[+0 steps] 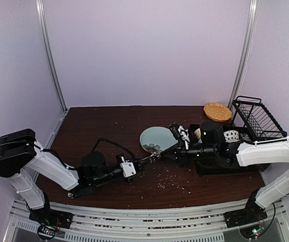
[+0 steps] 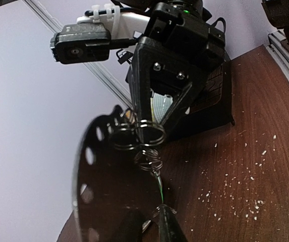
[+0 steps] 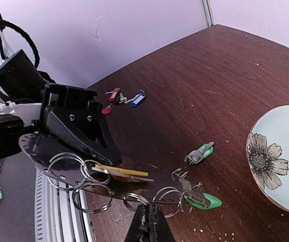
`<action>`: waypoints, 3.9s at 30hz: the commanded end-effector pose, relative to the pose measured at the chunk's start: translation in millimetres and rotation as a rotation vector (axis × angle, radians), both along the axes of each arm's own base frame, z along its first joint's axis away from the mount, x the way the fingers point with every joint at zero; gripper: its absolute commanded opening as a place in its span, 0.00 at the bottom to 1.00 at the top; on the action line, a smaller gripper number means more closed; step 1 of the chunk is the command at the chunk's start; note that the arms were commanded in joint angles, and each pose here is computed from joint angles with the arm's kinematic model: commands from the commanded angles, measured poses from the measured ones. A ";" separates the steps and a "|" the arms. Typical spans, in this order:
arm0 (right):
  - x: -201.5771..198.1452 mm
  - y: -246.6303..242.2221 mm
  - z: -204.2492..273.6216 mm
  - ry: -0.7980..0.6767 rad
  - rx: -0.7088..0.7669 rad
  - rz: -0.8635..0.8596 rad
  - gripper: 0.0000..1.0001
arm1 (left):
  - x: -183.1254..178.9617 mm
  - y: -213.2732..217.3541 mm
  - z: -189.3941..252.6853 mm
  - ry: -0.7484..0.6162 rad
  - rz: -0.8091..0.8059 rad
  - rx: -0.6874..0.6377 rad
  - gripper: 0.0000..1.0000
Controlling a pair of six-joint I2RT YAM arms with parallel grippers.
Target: Put the keys on the keyring
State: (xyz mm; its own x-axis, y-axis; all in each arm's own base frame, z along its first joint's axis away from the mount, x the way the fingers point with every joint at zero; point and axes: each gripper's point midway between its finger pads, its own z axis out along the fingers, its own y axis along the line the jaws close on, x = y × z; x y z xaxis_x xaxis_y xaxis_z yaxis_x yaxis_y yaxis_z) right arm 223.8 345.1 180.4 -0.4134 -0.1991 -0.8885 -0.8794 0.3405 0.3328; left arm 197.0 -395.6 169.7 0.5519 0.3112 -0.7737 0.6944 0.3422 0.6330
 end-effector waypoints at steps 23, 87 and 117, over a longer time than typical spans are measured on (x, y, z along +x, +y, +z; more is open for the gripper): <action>5.5 -11.8 -45.8 -0.078 -0.163 -0.008 0.00 | -9.1 6.6 -32.4 0.294 -0.097 0.115 0.66; 50.2 -48.9 -2.6 -0.239 -0.262 -0.175 0.24 | 32.0 377.7 -153.4 1.685 1.569 0.284 0.46; 53.1 -49.6 -3.1 -0.225 -0.252 -0.162 0.22 | 72.0 372.4 -125.2 1.618 1.566 0.156 0.27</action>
State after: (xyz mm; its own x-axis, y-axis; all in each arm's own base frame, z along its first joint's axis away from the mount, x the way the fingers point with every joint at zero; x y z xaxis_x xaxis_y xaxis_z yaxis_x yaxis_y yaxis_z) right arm 277.6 296.9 174.6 -0.2636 -0.3803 -0.8865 -0.8454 0.5337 0.0225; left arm 265.1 -22.2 44.5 -0.9858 -0.1438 -0.0871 -0.1510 0.9851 0.0825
